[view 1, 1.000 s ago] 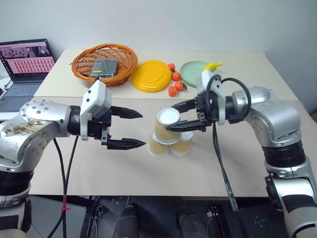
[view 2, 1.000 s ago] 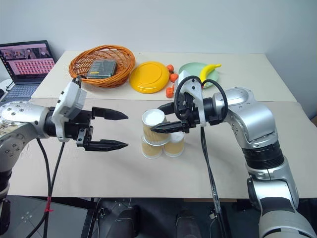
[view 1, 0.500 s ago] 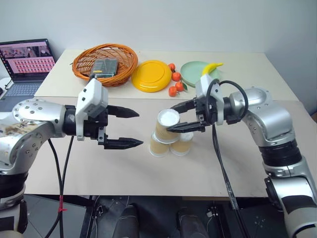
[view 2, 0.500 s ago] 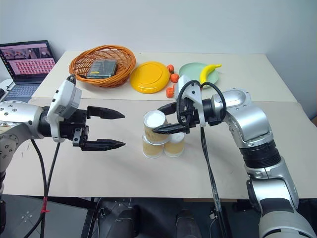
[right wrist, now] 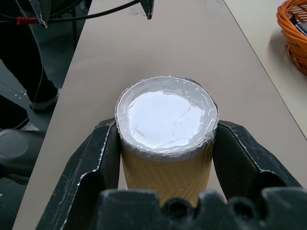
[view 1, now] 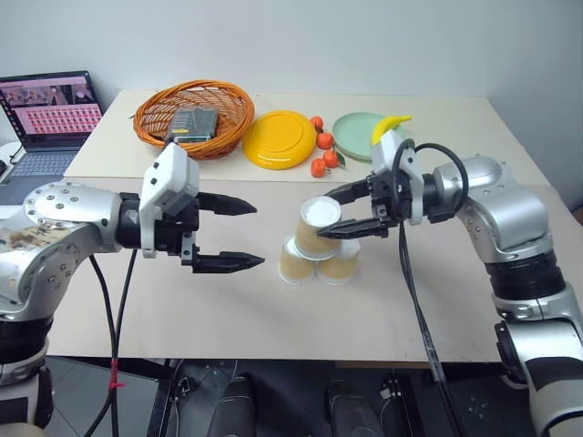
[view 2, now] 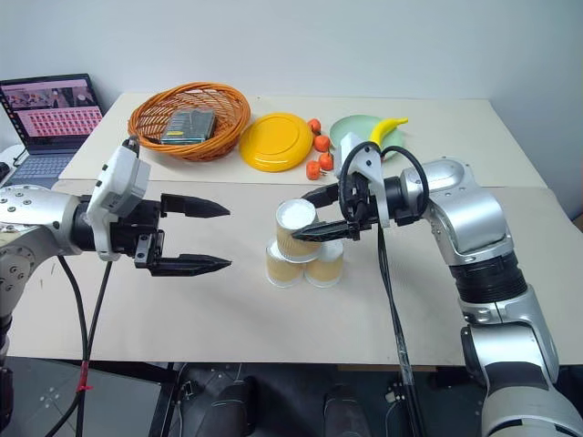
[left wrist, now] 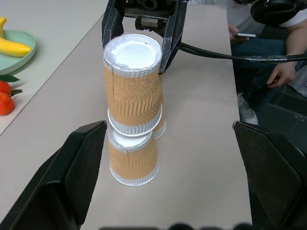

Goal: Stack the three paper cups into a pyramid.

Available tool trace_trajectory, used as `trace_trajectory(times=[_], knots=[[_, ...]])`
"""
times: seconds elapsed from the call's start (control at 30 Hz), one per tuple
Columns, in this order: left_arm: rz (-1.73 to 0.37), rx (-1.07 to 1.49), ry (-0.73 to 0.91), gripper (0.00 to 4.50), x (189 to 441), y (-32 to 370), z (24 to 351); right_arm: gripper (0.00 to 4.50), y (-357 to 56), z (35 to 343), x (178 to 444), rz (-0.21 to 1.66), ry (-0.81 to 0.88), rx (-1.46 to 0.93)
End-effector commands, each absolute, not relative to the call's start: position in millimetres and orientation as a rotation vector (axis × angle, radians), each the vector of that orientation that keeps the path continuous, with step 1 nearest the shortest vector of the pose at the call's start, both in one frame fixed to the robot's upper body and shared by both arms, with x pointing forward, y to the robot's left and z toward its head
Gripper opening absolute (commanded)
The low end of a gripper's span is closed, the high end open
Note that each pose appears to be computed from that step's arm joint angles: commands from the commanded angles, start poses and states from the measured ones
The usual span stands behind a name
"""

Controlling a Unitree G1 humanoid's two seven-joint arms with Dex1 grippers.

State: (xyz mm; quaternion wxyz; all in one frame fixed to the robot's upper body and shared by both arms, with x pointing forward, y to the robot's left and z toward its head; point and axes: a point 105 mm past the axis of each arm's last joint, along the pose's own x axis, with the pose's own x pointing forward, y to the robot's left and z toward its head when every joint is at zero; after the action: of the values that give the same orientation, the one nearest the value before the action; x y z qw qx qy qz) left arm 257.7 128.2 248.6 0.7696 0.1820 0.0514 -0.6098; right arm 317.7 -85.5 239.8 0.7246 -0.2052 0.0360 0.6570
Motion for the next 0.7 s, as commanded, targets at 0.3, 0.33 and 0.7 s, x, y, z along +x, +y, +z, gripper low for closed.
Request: trace_trajectory(times=[0.3,0.33,0.7], knots=[[-1.338,0.402,0.081,4.5,253.5,124.8,253.0,2.52,-91.7,252.9,320.4,1.426,0.051,-0.45],[-1.338,0.403,0.08,4.5,253.5,124.8,253.1,2.52,-92.0,252.3,320.5,1.426,0.053,-0.449],[-1.339,0.399,0.077,4.5,254.9,122.4,252.3,4.43,-102.0,256.5,322.1,1.405,0.059,-0.446]])
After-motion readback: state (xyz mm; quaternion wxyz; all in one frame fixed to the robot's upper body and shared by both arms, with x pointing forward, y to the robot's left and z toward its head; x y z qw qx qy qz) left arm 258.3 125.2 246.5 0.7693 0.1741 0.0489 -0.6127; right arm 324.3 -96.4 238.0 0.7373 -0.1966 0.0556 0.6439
